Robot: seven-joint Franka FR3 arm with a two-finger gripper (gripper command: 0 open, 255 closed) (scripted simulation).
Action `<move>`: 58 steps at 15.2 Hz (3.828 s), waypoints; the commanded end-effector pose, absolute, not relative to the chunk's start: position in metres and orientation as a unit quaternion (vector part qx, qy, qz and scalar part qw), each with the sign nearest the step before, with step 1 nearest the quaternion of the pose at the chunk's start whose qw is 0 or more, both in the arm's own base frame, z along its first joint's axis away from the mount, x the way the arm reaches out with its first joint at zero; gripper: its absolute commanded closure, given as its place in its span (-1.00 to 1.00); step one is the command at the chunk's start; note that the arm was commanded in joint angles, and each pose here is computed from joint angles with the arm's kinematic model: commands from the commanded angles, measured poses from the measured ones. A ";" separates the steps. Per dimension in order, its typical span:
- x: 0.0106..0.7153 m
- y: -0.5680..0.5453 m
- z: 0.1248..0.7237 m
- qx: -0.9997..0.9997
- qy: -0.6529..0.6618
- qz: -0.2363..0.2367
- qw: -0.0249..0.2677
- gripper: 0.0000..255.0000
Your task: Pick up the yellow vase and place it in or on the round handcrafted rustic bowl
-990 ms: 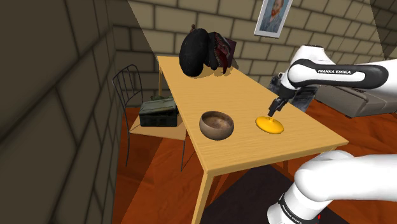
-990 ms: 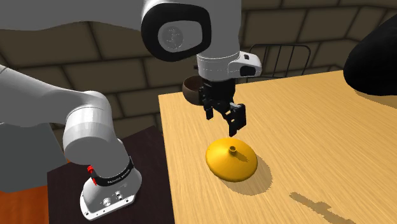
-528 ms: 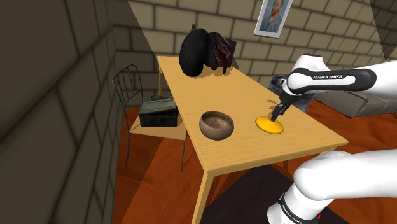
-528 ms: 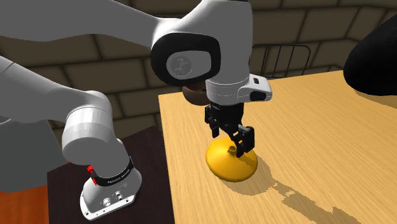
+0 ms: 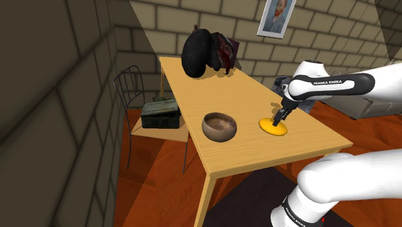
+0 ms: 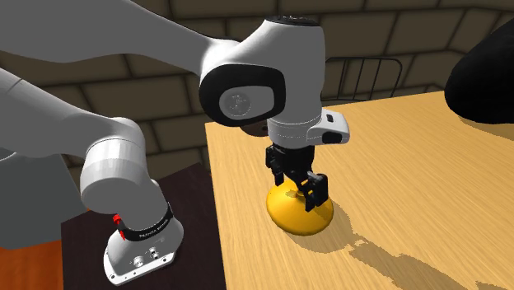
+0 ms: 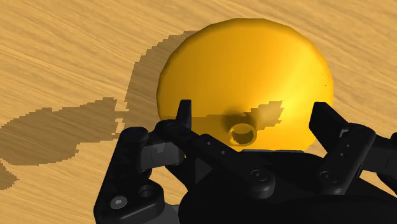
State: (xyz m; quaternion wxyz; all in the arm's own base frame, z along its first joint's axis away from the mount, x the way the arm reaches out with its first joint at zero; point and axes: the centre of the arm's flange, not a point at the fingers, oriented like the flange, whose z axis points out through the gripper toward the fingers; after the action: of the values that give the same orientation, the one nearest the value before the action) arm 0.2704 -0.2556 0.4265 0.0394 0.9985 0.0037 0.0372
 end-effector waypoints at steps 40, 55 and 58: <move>0.270 -0.256 0.569 0.999 0.004 0.037 0.039 1.00; 0.316 -0.146 0.610 0.999 0.004 0.037 0.039 1.00; 0.331 -0.110 0.614 0.999 0.004 0.037 0.039 1.00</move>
State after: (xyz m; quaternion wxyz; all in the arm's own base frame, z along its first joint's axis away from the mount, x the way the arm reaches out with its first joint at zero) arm 0.3262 -0.1218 0.6125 0.0396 0.9985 0.0042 0.0372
